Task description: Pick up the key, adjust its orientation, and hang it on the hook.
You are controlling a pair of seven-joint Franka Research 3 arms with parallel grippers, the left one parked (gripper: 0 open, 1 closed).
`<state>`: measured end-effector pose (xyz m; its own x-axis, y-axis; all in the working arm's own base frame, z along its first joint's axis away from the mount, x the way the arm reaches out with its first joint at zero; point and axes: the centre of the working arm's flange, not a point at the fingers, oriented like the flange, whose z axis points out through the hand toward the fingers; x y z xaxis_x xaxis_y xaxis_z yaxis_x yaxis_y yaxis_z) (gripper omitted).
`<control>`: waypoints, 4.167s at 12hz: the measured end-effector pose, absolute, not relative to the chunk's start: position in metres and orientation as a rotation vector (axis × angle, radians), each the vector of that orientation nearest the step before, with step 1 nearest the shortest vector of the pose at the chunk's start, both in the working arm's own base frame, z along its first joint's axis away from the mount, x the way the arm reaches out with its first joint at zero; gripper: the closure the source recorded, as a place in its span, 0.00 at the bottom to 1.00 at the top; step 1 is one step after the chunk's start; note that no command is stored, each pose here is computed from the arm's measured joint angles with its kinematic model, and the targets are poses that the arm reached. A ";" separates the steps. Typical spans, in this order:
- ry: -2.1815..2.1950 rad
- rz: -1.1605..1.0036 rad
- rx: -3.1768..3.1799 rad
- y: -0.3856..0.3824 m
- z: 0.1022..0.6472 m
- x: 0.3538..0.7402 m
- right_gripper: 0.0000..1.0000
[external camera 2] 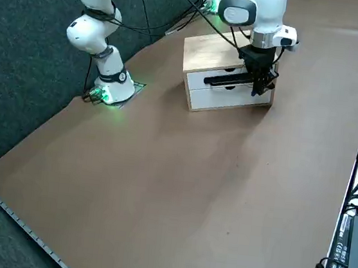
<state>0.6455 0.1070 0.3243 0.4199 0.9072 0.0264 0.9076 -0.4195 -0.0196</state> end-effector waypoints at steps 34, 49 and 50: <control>-1.677 0.011 -2.601 0.106 0.309 0.645 0.93; -1.552 0.018 -2.640 0.043 0.327 0.659 0.00; -1.525 0.017 -2.655 0.030 0.330 0.660 0.00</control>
